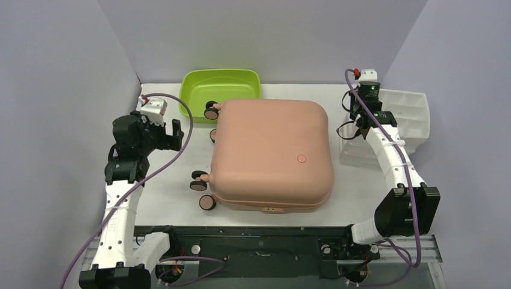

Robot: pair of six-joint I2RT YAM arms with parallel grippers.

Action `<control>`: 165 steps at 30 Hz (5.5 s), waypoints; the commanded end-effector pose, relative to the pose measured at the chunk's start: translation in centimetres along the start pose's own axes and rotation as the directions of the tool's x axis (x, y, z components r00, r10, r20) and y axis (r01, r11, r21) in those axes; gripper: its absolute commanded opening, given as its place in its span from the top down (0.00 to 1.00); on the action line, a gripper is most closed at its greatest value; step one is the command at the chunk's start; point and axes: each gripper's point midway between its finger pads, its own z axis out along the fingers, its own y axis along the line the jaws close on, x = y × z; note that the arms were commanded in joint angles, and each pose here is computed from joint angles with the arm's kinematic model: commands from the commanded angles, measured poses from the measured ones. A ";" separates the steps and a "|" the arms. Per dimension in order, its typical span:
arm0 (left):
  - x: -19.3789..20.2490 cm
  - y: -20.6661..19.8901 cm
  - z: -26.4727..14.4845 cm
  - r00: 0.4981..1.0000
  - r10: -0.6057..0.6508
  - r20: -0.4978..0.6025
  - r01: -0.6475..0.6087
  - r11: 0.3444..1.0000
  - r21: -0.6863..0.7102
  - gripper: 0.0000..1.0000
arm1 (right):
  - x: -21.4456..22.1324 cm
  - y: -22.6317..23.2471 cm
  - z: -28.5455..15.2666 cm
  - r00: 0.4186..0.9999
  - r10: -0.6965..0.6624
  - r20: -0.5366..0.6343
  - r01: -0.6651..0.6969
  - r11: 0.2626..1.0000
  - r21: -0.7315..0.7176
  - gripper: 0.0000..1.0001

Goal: Open, take out, and arrange the luggage
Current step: Adjust the storage box at the corner of the board, then move the bin to the center of the board, then rotate the bin at the corner of the board.

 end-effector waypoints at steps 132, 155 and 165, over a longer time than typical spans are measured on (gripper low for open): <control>15.0 4.4 9.9 0.548 0.814 -0.192 -0.534 0.517 0.669 0.13 | -1.6 1.7 -16.7 0.941 0.106 0.322 0.017 0.934 -0.357 0.36; 18.1 3.4 8.5 0.718 0.385 -0.581 -0.286 0.923 0.258 0.92 | -1.9 1.9 -16.5 0.941 0.115 0.318 0.009 0.931 -0.364 0.37; 18.0 1.3 8.0 0.713 0.133 -0.688 -0.124 0.990 0.064 0.91 | -1.7 2.1 -16.3 0.947 0.089 0.308 0.030 0.932 -0.362 0.37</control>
